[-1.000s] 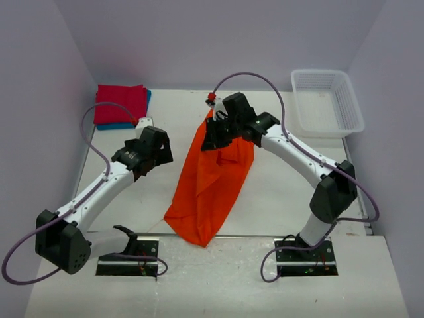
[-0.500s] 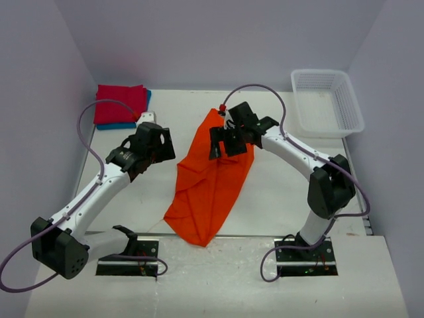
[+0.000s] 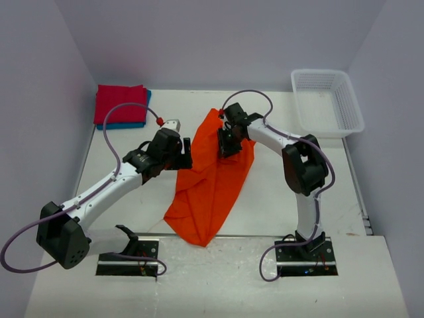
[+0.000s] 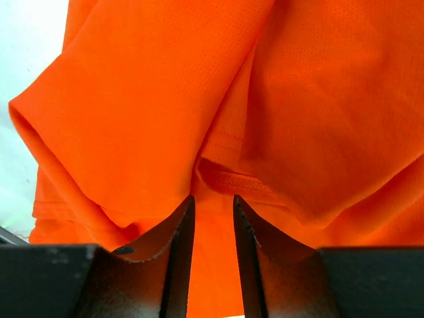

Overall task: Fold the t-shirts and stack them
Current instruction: Flatten out the tshirt

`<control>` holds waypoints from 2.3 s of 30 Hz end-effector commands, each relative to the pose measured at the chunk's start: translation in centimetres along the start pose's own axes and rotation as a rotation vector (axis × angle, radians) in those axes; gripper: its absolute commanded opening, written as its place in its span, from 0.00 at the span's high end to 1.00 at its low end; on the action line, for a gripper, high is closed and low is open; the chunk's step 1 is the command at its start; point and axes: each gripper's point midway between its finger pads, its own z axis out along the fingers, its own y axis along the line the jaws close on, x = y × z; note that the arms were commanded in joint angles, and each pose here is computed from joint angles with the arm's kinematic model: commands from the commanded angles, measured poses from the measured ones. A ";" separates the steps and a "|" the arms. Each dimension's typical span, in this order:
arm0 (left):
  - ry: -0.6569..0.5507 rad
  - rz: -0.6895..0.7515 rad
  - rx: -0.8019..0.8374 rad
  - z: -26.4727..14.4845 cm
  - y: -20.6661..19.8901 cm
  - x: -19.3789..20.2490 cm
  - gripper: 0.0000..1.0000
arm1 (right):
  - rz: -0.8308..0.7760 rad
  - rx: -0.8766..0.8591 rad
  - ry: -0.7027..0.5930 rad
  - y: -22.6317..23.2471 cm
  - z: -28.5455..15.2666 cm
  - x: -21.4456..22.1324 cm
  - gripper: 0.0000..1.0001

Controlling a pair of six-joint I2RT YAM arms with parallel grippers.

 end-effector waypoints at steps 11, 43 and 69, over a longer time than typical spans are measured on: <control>-0.037 0.009 0.040 -0.3 -0.6 -0.7 0.20 | -0.006 -0.028 -0.048 0.3 0.8 -4.5 0.58; 0.002 0.056 0.131 0.0 -2.3 0.6 0.22 | -0.039 0.142 -0.267 -1.0 -10.0 -7.1 1.00; 0.016 0.179 -0.006 4.0 -9.1 7.3 0.59 | -0.089 0.065 -0.466 2.1 -23.2 -4.1 1.00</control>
